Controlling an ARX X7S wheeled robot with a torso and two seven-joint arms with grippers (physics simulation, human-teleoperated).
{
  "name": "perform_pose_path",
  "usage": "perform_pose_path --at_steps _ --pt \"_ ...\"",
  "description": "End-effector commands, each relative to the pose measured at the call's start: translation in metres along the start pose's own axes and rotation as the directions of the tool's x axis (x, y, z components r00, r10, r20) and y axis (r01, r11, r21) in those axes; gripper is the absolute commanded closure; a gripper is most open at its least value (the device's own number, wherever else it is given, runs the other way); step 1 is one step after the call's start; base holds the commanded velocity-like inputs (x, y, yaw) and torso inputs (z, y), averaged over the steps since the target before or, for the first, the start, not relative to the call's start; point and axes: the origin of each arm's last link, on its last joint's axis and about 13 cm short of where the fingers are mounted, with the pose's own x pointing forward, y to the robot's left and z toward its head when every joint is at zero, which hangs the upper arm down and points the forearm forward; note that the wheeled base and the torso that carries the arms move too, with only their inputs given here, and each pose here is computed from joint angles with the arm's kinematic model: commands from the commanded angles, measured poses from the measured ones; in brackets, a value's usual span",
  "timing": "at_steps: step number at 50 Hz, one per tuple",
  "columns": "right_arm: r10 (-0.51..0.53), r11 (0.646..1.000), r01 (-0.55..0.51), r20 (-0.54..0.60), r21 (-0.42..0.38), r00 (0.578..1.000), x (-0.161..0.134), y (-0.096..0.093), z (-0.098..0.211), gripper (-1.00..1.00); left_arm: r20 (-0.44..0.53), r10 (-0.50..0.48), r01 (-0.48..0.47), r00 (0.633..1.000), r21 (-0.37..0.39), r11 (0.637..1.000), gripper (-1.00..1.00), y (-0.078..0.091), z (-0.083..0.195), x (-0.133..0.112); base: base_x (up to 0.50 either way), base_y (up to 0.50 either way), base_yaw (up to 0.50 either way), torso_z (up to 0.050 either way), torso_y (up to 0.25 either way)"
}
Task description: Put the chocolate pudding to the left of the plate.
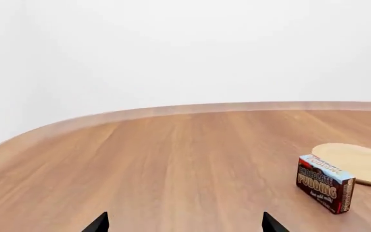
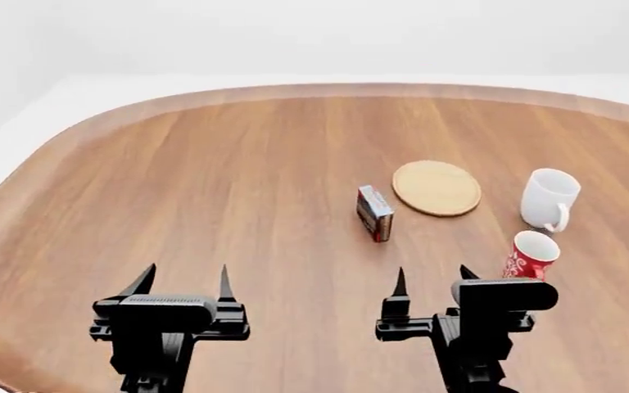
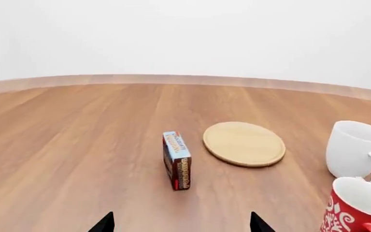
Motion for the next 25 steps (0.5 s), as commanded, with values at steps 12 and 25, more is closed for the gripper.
perform_pose_path --at_steps 12,25 --pt "-0.007 1.0 0.007 0.01 -0.008 1.0 -0.0026 -0.0003 0.0038 -1.0 0.005 0.004 -0.004 1.0 -0.003 1.0 -1.0 0.0009 0.001 -0.0003 0.5 -0.19 0.0 0.0 0.0" --pt "-0.004 1.0 0.004 0.006 -0.005 1.0 -0.0018 -0.0006 0.0032 -1.0 0.005 0.006 -0.006 1.0 -0.003 1.0 -1.0 0.0008 0.0008 -0.0005 0.46 0.1 0.0 0.0 0.001"
